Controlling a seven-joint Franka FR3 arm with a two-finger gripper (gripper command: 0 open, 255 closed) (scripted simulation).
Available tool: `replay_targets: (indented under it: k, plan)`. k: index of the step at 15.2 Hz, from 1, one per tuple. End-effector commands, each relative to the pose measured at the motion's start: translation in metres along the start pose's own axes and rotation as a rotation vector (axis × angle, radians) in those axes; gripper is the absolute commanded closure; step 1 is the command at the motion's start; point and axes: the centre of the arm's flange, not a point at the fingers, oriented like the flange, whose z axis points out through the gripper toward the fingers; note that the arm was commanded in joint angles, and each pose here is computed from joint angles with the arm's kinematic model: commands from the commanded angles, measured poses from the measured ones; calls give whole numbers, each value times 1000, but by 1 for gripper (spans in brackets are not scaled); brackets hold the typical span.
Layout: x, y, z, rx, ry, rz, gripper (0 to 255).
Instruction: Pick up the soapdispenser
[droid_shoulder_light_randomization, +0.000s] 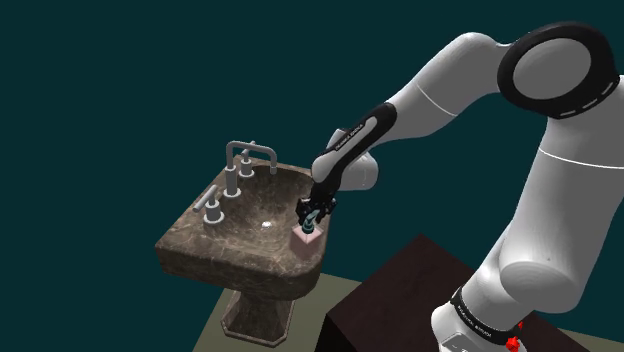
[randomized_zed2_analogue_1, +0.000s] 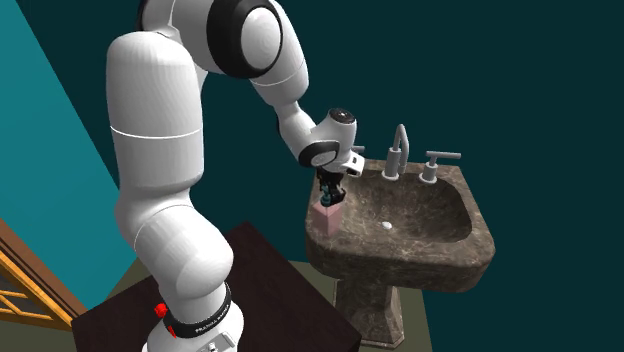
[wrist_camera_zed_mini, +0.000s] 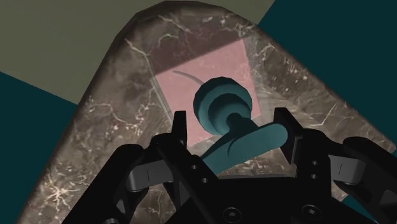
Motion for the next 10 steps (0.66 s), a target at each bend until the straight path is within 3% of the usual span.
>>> replay_targets:
  k: [1,10]
  plan:
    - [0,-2,-10,0,0,0,255]
    - [2,-10,-47,0,0,0,255]
